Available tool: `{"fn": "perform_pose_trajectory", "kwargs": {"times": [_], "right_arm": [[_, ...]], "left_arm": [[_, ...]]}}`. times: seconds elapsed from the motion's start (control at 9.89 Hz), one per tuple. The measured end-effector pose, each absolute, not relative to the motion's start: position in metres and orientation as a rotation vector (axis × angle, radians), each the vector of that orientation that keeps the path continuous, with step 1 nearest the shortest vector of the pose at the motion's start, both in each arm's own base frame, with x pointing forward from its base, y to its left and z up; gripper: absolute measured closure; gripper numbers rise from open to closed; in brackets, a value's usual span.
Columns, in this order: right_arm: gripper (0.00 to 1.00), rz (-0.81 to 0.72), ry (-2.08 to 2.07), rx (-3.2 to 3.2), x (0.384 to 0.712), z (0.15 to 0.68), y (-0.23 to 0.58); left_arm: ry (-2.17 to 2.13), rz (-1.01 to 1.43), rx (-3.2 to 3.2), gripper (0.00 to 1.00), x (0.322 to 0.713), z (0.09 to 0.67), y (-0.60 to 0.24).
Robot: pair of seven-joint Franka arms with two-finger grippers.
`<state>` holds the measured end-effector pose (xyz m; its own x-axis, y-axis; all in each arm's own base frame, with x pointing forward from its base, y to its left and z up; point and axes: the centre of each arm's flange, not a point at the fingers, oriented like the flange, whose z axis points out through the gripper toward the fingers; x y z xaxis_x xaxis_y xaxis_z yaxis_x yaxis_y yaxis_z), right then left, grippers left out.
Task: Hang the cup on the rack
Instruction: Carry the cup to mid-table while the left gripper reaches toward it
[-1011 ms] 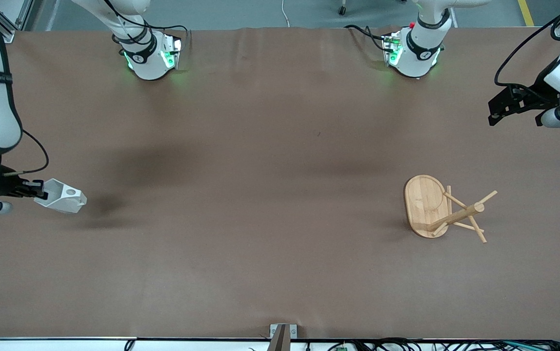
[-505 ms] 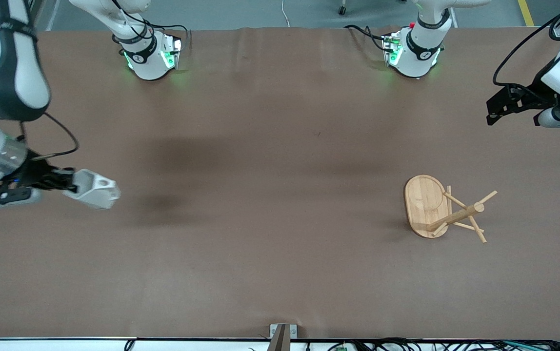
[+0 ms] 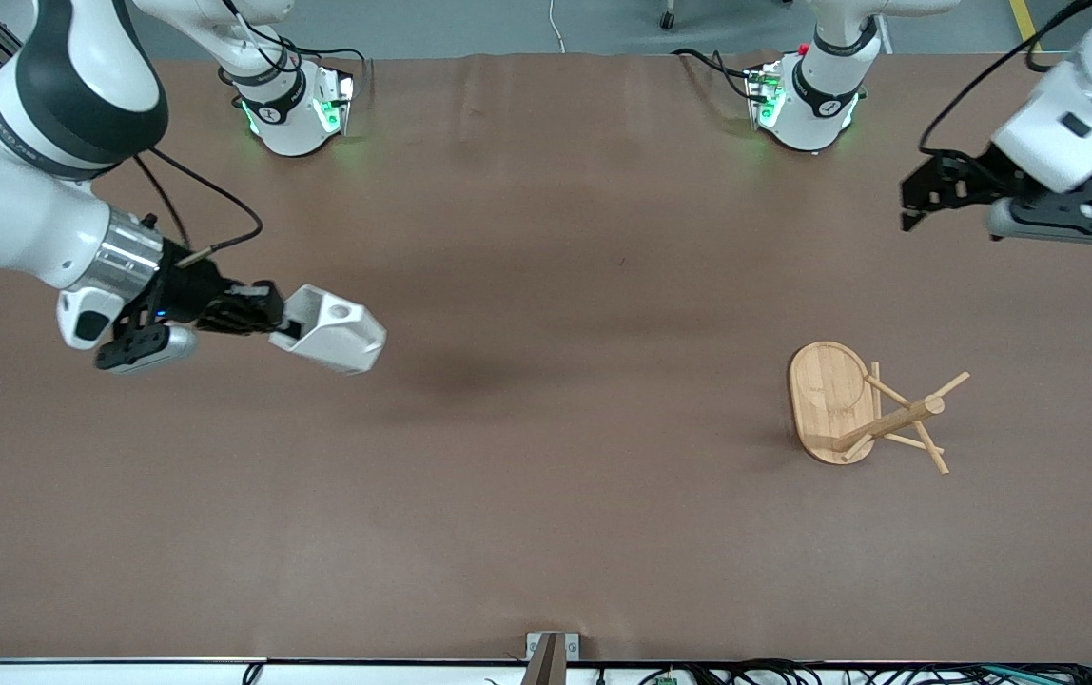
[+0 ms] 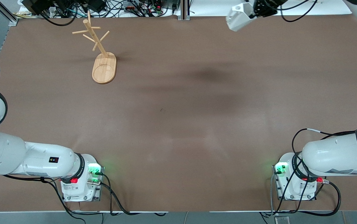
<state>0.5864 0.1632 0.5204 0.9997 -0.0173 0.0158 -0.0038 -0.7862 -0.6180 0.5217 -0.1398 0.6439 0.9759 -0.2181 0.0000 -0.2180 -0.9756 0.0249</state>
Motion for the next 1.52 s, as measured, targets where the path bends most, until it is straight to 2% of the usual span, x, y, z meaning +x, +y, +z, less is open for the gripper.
{"fn": "perform_pose_trajectory", "kwargs": {"times": [0.4,0.91,1.11,1.52], "right_arm": [[0.96,0.055,0.042,-2.085,0.584,0.513,0.204],[0.96,0.176,0.036,-1.816,0.586,0.449,0.256],[0.96,0.254,-0.011,-1.768,0.580,0.435,0.266],[0.96,0.268,-0.060,-1.727,0.572,0.435,0.284]], "left_arm": [[-0.799,0.005,2.927,0.00,0.483,0.654,-0.241],[-1.183,0.128,2.731,0.00,0.437,0.668,-0.334],[-1.271,0.167,2.686,0.00,0.432,0.664,-0.367],[-1.381,0.178,2.624,0.00,0.440,0.645,-0.419]]}}
